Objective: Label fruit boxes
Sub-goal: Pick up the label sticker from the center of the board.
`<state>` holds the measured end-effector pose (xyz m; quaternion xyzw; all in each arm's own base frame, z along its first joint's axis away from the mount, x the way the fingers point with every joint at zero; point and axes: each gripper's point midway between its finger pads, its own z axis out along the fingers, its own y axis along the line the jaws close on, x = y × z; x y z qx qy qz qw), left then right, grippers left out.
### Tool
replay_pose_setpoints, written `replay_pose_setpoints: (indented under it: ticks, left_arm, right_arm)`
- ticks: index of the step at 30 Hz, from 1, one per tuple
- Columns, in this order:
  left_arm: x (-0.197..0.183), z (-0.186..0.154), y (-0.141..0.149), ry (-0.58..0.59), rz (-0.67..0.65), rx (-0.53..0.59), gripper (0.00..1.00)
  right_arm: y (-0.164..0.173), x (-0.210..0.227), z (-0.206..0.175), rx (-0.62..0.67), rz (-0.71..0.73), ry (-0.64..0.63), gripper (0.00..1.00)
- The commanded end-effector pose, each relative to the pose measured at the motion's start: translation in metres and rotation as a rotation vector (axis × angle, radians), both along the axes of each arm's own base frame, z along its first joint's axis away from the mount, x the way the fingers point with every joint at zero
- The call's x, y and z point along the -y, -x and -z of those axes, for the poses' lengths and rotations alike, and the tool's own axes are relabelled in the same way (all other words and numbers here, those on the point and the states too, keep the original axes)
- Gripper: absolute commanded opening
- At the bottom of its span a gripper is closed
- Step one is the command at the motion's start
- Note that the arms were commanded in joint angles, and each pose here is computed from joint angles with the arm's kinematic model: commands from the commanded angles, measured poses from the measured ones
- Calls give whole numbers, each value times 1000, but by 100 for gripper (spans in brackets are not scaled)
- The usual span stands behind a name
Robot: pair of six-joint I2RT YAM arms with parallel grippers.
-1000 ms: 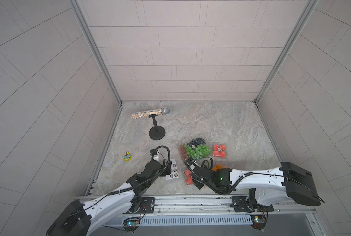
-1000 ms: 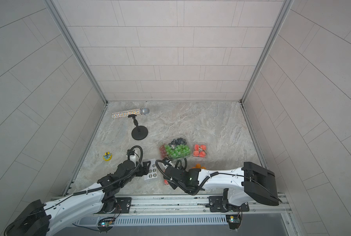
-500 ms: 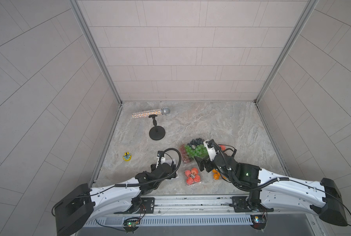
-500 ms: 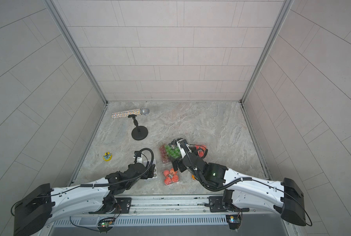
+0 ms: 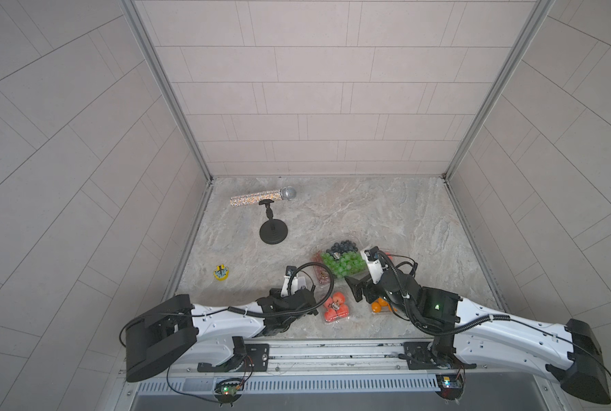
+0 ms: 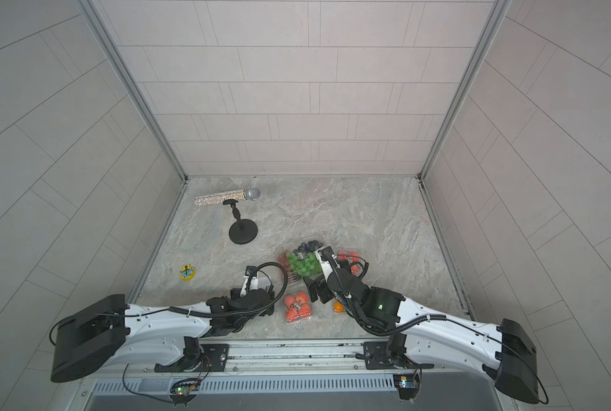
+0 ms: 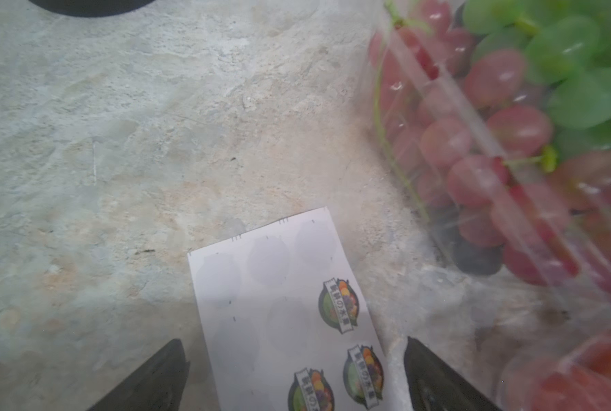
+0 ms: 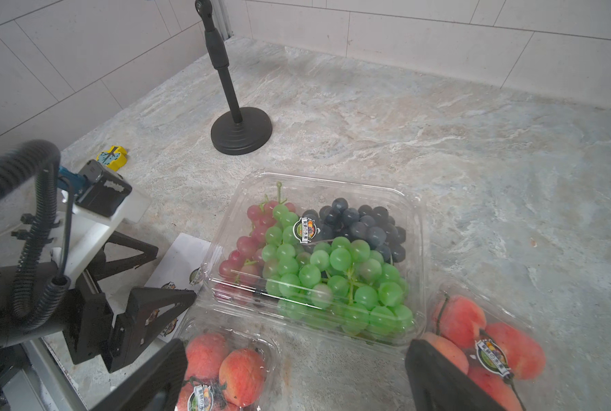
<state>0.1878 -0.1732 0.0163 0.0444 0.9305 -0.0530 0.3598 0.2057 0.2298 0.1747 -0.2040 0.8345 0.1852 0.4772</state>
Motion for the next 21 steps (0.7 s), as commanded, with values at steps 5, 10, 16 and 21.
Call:
replay_pose_setpoints:
  ticks: [5,10,16,21]
  left_arm:
    - [-23,11,12,-105,-23,-53,100]
    - [-43,16,24,-89,-41,-69,100]
    - [-32,5,22,-40,-16,-58,100]
    - [-21,0,20,-11,12,-43,100]
  right_arm:
    - [2,3,-4,6,-6,-6,100]
    - [4,5,-6,11,-7,-19,100]
    - [5,3,-7,7,-18,-29,99]
    - [6,4,-8,12,-18,-37,100]
